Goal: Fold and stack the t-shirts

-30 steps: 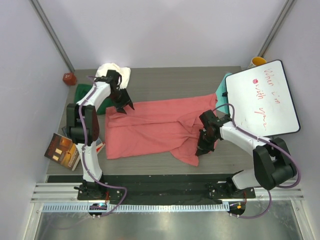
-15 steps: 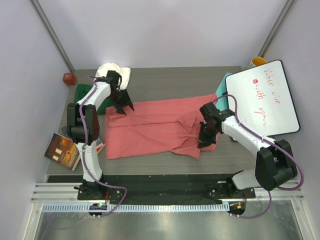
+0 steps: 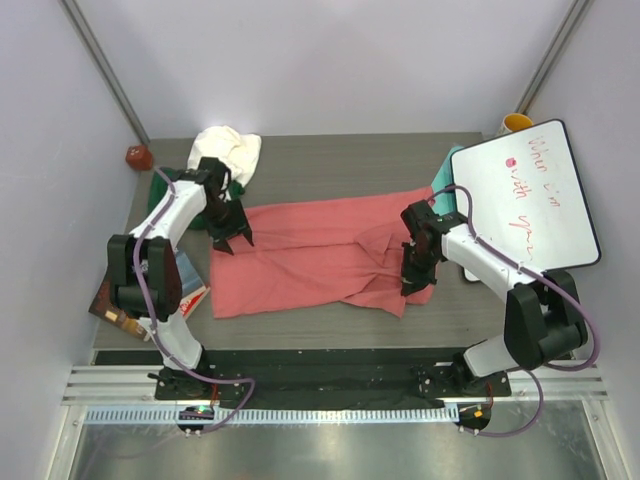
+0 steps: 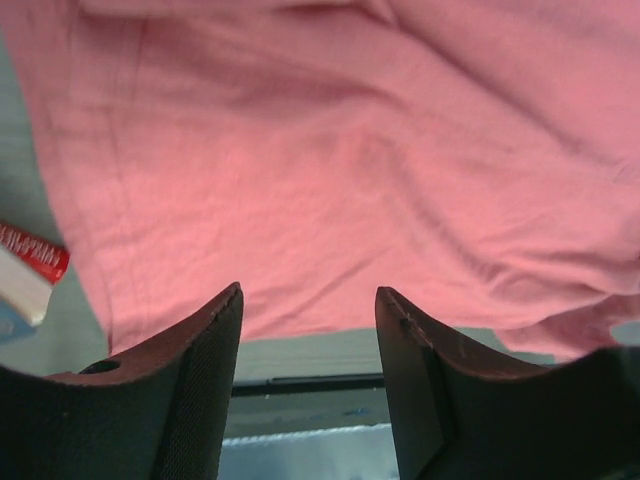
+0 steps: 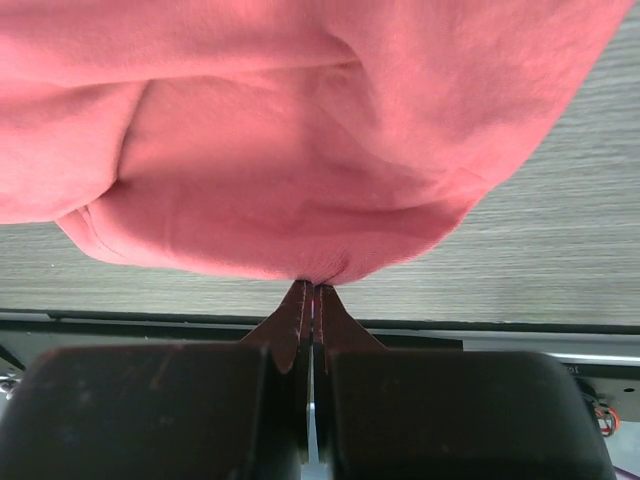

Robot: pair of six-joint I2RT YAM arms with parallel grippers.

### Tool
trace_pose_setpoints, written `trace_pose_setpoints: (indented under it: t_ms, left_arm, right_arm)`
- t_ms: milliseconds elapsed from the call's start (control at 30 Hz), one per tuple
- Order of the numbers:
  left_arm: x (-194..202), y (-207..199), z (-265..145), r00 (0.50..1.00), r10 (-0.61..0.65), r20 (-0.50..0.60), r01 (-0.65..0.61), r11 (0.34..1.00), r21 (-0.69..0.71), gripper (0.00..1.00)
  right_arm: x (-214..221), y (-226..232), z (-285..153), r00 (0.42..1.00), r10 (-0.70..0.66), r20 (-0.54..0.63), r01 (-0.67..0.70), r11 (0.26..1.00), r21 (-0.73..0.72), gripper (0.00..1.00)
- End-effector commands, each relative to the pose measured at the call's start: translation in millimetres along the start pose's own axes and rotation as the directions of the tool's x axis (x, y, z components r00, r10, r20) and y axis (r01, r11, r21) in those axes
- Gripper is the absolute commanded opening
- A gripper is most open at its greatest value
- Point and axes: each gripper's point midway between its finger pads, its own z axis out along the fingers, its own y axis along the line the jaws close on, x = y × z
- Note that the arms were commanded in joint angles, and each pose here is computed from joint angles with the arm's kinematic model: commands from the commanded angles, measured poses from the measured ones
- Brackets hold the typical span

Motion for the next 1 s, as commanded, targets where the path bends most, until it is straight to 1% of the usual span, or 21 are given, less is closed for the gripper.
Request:
trace_pose_setpoints:
  t_ms: [0, 67, 233, 267, 300, 367, 433, 567, 700, 833, 967]
  left_arm:
    - [23.5, 20.7, -30.0, 1.0, 0.022, 0.009, -0.021, 0.998, -0.058, 0.65]
    - [35.6, 34.0, -31.7, 1.0, 0.02, 0.002, -0.02, 0.995, -0.1, 0.68]
    - [56.3, 51.3, -21.5, 1.0, -0.018, -0.026, 0.014, 0.992, -0.127, 0.69]
    - [63.5, 58.8, -16.1, 0.998, -0.04, -0.042, 0.034, 0.99, -0.138, 0.69]
    - [64.0, 61.1, -16.4, 0.998, -0.053, -0.028, 0.049, 0.99, -0.131, 0.7]
    - [68.8, 72.0, -14.1, 0.994, -0.102, -0.041, 0.096, 0.987, -0.131, 0.7]
    - [70.8, 80.1, -14.8, 0.992, -0.119, -0.039, 0.113, 0.985, -0.133, 0.7]
    - [85.9, 106.8, -8.7, 0.979, -0.186, -0.087, 0.167, 0.968, -0.184, 0.7]
    - [86.1, 108.6, -9.1, 0.979, -0.196, -0.056, 0.185, 0.968, -0.169, 0.7]
    - [99.5, 115.9, 1.8, 0.971, -0.21, -0.113, 0.185, 0.962, -0.201, 0.7]
    - [99.6, 114.6, 4.4, 0.967, -0.215, -0.136, 0.185, 0.962, -0.202, 0.69]
  right_arm:
    - [-12.5, 0.0, -7.5, 0.999, -0.024, 0.023, 0.023, 1.0, 0.008, 0.01]
    - [-12.9, 0.0, -6.3, 1.0, -0.023, 0.018, 0.023, 1.0, 0.006, 0.01]
    - [-12.5, -3.6, -3.7, 1.0, -0.03, 0.007, 0.03, 1.0, 0.008, 0.01]
    - [-12.8, -4.0, -3.7, 1.0, -0.029, 0.008, 0.029, 1.0, 0.006, 0.01]
    - [-13.0, -6.1, -3.9, 1.0, -0.023, 0.008, 0.023, 1.0, 0.007, 0.01]
    - [-11.2, -8.2, -3.0, 1.0, -0.016, 0.001, 0.016, 1.0, 0.005, 0.01]
    - [-9.6, -10.1, -2.9, 1.0, -0.008, -0.006, 0.008, 1.0, -0.002, 0.01]
    - [-8.9, -13.7, -2.1, 1.0, 0.003, -0.018, -0.003, 1.0, -0.009, 0.01]
    - [-11.0, -14.3, -3.9, 1.0, 0.003, -0.024, -0.004, 1.0, -0.019, 0.01]
    - [-13.2, -15.6, -4.1, 0.999, -0.006, -0.035, 0.006, 1.0, -0.019, 0.01]
    - [-15.7, -14.4, -4.8, 0.999, -0.004, -0.033, 0.003, 1.0, -0.027, 0.01]
